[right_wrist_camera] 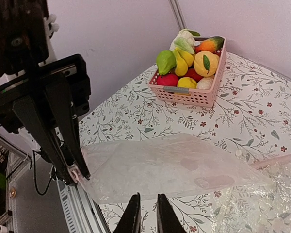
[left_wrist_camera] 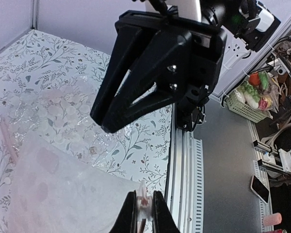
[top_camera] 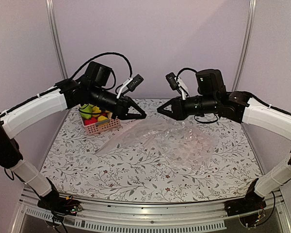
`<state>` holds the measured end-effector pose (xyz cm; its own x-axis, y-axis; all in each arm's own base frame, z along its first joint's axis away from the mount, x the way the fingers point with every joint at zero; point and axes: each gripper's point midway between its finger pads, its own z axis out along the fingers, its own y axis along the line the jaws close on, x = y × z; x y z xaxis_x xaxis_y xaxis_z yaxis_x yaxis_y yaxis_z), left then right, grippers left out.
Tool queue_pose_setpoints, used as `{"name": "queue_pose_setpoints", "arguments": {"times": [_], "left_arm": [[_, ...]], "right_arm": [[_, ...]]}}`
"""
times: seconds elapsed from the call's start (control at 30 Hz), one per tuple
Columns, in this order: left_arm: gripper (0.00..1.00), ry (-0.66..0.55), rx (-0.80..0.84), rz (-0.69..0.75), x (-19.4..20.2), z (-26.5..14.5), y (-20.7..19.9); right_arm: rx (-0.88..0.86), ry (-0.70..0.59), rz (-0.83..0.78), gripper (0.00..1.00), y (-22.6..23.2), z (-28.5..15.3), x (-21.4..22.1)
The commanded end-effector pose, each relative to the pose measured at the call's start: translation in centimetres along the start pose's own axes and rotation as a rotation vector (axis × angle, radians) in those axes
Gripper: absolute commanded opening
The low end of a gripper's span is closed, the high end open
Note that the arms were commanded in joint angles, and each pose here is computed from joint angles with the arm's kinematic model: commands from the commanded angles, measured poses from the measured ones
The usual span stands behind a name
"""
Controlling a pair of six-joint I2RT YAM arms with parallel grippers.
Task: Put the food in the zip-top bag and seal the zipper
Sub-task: Hold the zipper food storage bag.
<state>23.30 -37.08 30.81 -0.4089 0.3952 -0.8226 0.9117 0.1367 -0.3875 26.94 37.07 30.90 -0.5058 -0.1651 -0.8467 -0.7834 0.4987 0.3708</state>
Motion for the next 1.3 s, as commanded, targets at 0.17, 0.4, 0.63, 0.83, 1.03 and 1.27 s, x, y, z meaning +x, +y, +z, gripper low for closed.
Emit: {"name": "queue_pose_setpoints", "arguments": {"times": [0.17, 0.4, 0.63, 0.83, 1.03, 1.27], "left_arm": [[0.0, 0.002, 0.052, -0.002, 0.1, -0.7, -1.1], [0.0, 0.001, 0.101, -0.003, 0.1, -0.8, -2.0], [0.0, 0.005, 0.119, -0.008, 0.2, -0.7, -2.3], [0.0, 0.009, 0.125, -0.013, 0.3, -0.6, -2.2], [0.0, 0.009, 0.134, -0.014, 0.3, -0.6, -2.3], [0.0, 0.008, 0.135, -0.013, 0.3, -0.6, -2.4]], "right_arm": [[-0.274, 0.044, -0.084, 0.45, 4.9, -1.3, 1.0], [-0.34, 0.069, -0.097, 0.52, 5.7, -0.7, 1.2], [-0.372, 0.08, -0.117, 0.52, 6.2, -0.1, 1.1], [-0.39, 0.096, -0.127, 0.46, 6.7, 0.6, 1.5], [-0.402, 0.101, -0.139, 0.37, 7.2, 1.0, 1.6], [-0.409, 0.11, -0.14, 0.22, 7.4, 1.4, 1.8]]}}
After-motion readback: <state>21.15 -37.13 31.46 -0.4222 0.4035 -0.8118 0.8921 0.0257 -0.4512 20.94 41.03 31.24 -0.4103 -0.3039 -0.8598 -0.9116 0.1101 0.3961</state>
